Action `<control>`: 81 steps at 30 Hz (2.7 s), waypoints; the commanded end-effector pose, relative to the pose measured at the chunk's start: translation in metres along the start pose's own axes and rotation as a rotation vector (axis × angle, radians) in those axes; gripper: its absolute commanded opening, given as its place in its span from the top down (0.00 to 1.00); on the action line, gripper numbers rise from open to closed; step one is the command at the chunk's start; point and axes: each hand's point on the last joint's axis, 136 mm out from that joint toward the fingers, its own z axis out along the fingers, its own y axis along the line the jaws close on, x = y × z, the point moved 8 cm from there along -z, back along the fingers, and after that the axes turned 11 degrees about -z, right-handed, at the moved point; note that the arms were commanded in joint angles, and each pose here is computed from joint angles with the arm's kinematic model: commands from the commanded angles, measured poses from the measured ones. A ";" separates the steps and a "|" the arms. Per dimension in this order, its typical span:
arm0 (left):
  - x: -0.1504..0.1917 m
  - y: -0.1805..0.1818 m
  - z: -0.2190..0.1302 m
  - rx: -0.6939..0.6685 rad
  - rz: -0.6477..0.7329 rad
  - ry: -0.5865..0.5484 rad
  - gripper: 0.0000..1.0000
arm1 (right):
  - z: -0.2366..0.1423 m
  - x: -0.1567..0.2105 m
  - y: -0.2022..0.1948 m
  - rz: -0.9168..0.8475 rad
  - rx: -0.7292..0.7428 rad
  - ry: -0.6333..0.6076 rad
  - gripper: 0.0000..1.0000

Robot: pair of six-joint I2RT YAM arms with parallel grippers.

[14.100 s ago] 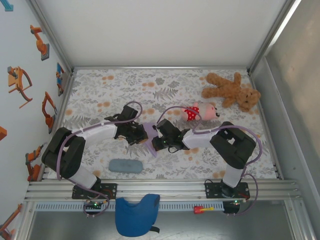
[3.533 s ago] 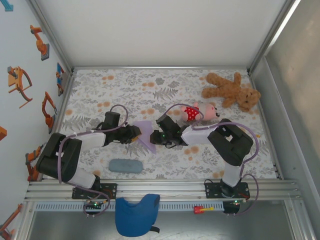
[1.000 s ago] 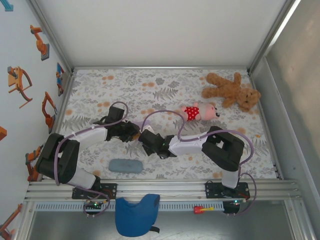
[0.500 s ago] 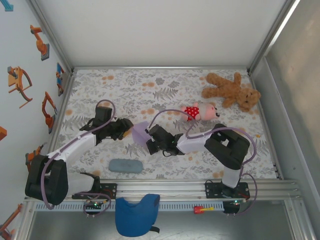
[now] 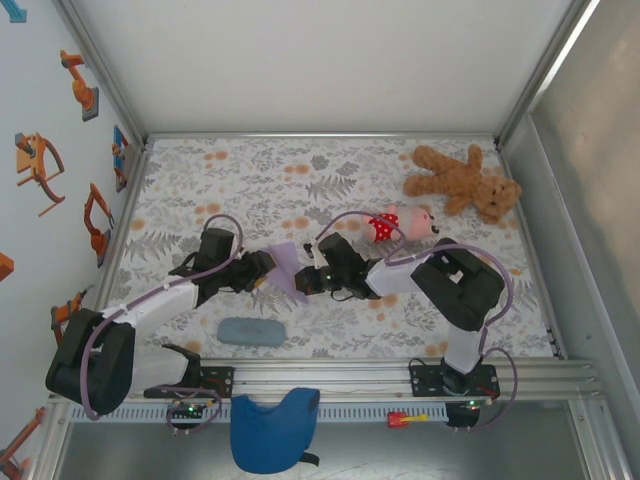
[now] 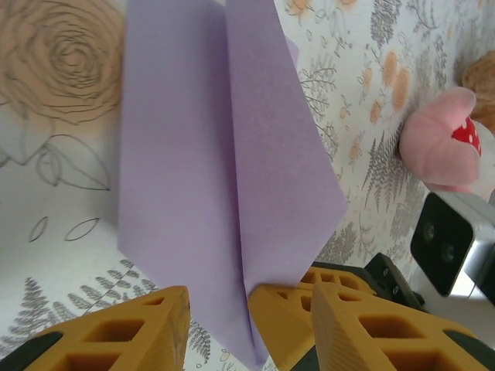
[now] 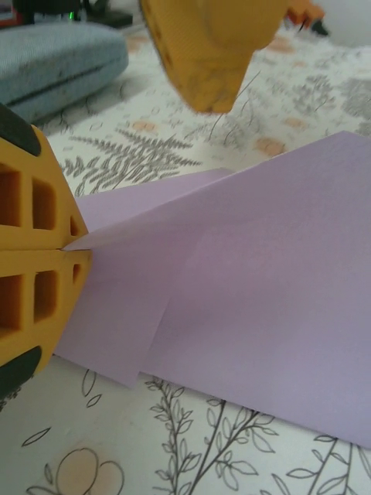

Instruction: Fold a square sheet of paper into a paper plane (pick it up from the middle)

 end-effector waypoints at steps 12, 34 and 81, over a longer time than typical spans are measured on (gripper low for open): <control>-0.001 -0.007 0.030 -0.013 0.093 0.061 0.53 | 0.004 0.008 -0.013 0.163 -0.103 0.024 1.00; -0.004 -0.003 0.042 -0.095 0.135 0.067 0.50 | 0.007 0.012 -0.020 0.204 -0.112 0.026 0.99; 0.006 0.039 0.064 -0.511 0.043 0.138 0.37 | 0.002 -0.009 -0.002 0.040 0.114 0.041 0.72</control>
